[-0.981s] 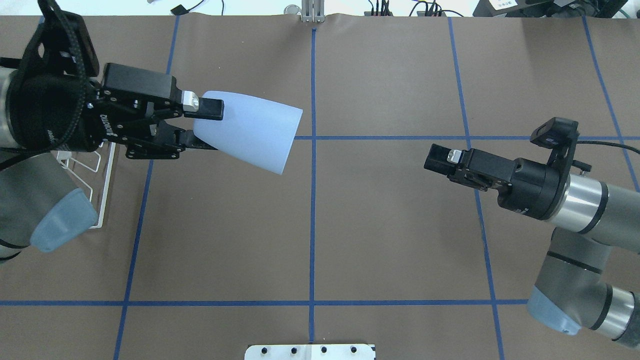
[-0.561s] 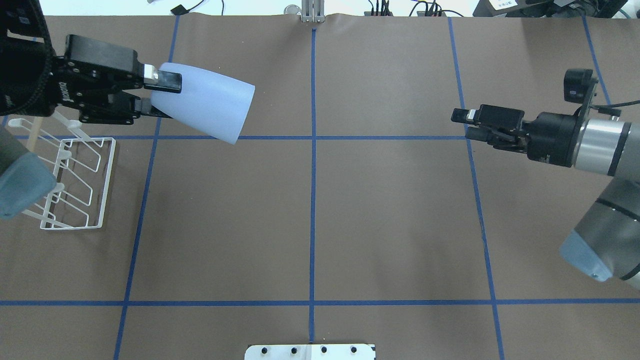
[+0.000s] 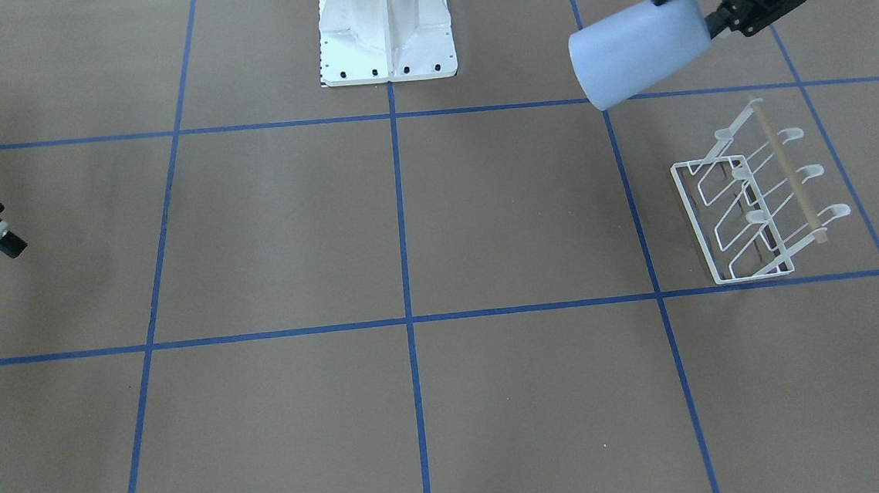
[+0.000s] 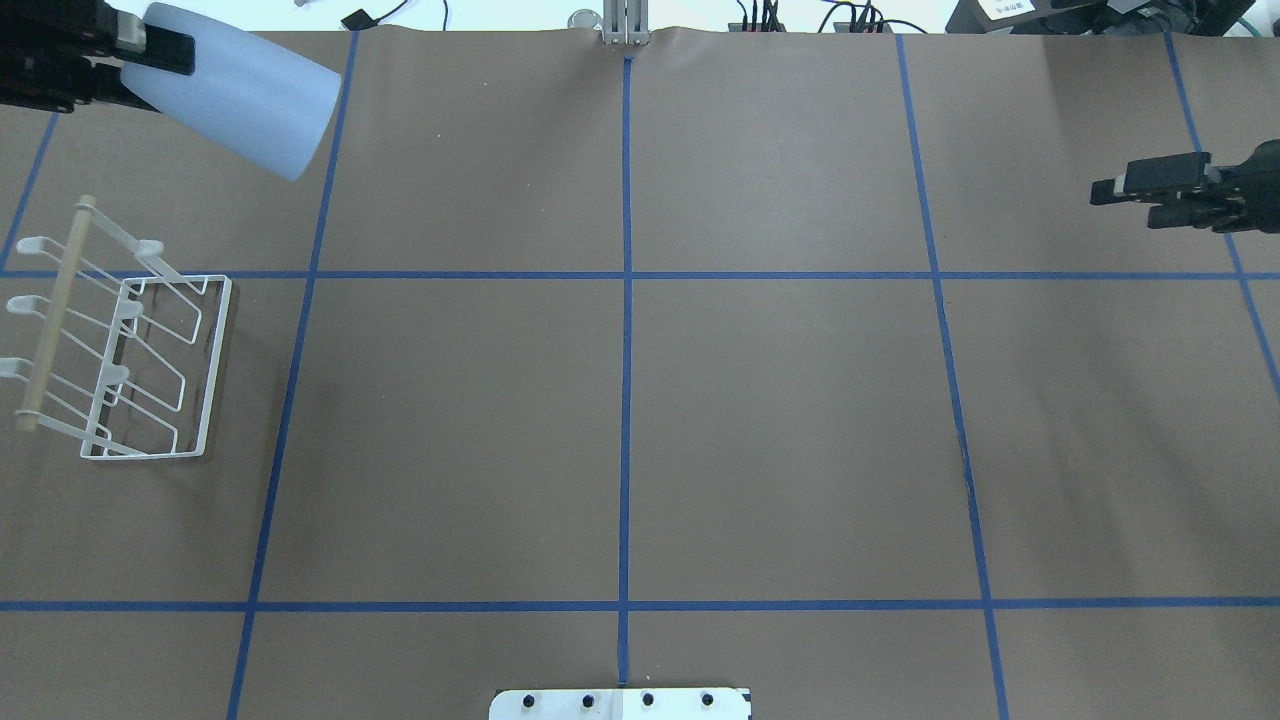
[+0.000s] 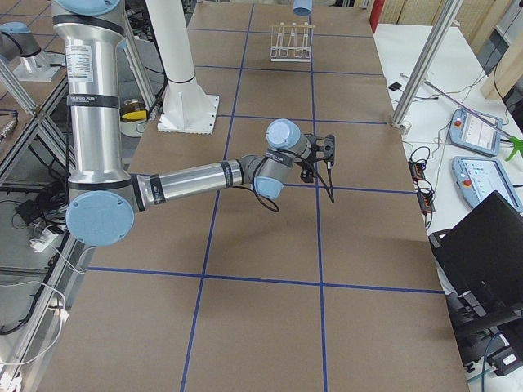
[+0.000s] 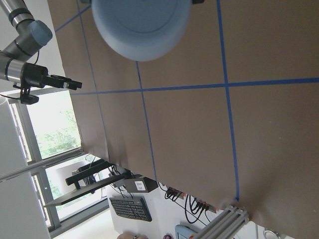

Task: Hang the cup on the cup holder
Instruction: 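Carry the cup with the left gripper toward the wire rack while the right arm retracts, then lower the cup with the left gripper onto a hook of the wire rack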

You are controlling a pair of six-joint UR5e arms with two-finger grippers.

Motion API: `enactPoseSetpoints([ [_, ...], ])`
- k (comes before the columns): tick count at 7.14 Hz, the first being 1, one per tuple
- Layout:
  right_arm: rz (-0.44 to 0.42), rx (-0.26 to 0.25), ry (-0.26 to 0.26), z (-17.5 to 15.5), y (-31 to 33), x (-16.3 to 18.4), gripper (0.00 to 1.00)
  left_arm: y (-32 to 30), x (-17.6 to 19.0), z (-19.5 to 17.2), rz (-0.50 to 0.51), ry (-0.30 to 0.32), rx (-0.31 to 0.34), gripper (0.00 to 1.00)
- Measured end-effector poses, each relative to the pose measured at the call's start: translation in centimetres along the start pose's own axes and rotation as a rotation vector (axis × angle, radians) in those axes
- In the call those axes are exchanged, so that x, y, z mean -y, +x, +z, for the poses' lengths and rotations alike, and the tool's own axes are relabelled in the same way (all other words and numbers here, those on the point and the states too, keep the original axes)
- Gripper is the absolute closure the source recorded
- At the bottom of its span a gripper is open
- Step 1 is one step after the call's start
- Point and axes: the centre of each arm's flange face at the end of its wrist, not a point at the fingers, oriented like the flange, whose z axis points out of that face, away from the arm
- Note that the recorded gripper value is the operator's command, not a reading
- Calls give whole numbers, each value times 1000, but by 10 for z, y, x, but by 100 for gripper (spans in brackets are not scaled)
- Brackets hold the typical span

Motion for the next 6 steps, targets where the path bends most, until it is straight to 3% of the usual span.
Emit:
enactPoseSetpoints([
  [1,-62,-99,-28,-11,35,8,0,-15,6,-7,47,8,55,100],
  [3,-187,-273,-133,-36,103,17,0,-50,7,-16,131,5,140,100],
  [5,-257,-384,-273,-72,160,24,0,-69,10,-21,173,-5,201,100],
  [6,-280,-406,-341,-88,179,24,0,-76,14,-22,196,-6,239,100],
])
